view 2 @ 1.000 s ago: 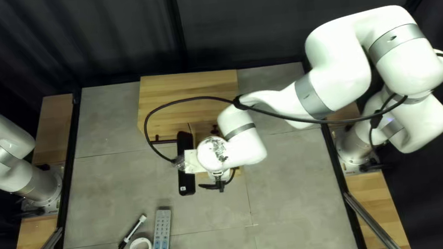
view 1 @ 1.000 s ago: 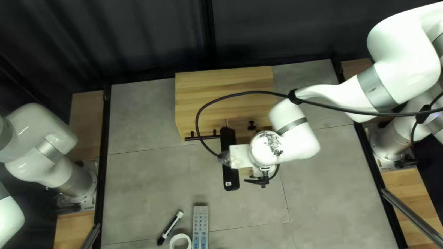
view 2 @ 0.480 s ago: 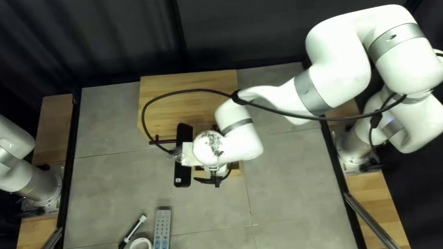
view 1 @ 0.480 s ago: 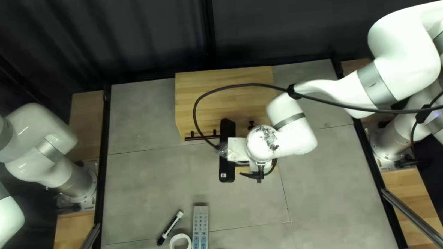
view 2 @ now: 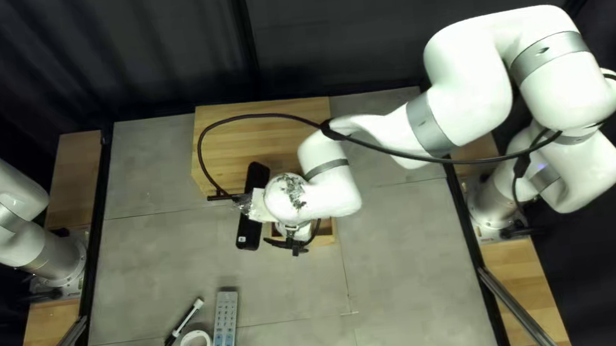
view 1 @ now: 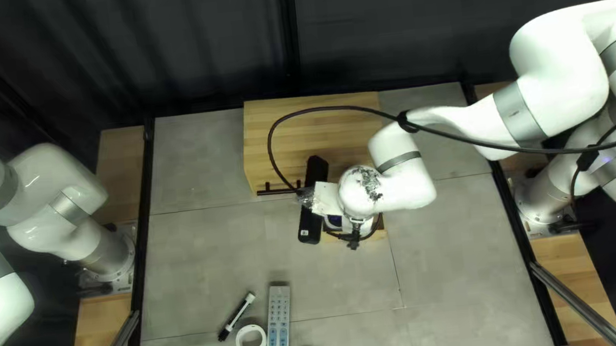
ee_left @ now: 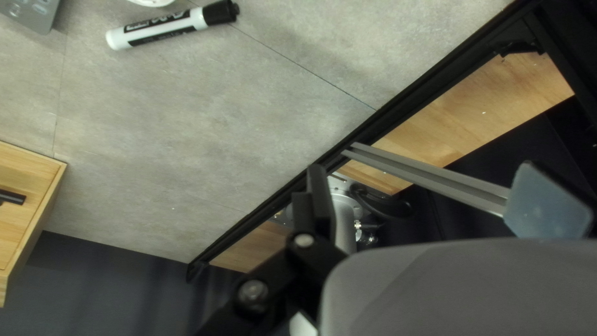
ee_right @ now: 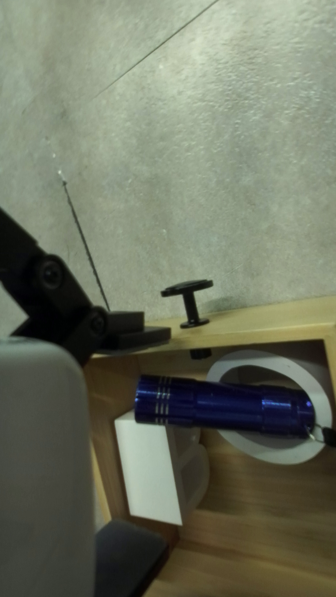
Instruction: Open drawers and place objects into drawer and close
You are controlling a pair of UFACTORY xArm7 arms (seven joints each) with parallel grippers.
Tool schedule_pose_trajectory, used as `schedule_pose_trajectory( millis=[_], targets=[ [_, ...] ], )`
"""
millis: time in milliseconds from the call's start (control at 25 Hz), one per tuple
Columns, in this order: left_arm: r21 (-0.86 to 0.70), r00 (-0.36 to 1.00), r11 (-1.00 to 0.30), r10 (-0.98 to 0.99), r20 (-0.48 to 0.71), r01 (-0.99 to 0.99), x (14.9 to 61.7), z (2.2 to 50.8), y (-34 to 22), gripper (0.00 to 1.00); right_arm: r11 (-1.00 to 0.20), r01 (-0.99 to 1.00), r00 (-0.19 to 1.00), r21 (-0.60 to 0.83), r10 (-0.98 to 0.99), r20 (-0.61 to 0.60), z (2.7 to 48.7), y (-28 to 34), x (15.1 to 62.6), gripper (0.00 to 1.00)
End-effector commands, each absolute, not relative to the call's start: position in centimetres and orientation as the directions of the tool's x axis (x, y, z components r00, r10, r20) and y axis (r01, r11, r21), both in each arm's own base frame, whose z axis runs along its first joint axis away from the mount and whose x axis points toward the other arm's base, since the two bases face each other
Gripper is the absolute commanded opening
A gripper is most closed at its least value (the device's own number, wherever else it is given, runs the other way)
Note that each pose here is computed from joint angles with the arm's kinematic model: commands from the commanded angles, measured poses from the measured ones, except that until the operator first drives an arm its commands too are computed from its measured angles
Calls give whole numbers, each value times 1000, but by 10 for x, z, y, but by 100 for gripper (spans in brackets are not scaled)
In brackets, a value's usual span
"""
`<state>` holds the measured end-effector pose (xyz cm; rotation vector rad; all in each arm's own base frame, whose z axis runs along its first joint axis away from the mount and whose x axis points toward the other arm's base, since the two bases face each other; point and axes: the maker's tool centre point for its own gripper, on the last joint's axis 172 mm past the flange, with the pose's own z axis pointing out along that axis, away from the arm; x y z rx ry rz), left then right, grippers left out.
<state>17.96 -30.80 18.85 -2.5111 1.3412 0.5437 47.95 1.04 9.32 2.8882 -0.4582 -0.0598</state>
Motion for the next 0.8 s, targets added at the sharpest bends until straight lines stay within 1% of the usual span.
schedule_pose_trajectory(
  millis=[40,200,280,560,640,800],
  targets=[
    [-38,509,-549,-745,-432,-835,180,188,-308,100,-927,-315,947,203,-322,-2,88,10,479,100],
    [-38,509,-549,-745,-432,-835,180,188,-308,100,-931,-315,947,183,-320,4,87,9,479,96],
    [-38,509,-549,-745,-432,-835,180,188,-308,100,-938,-302,952,172,-306,4,88,12,481,100],
    [-38,509,-549,-745,-432,-835,180,188,-308,100,-974,-194,981,121,-194,9,109,53,491,100],
    [-38,509,-549,-745,-432,-835,180,188,-308,100,-983,-150,989,110,-150,9,108,66,491,100],
    [-38,509,-549,-745,-432,-835,180,188,-308,100,-989,-102,995,105,-101,10,106,75,481,100]
  ],
)
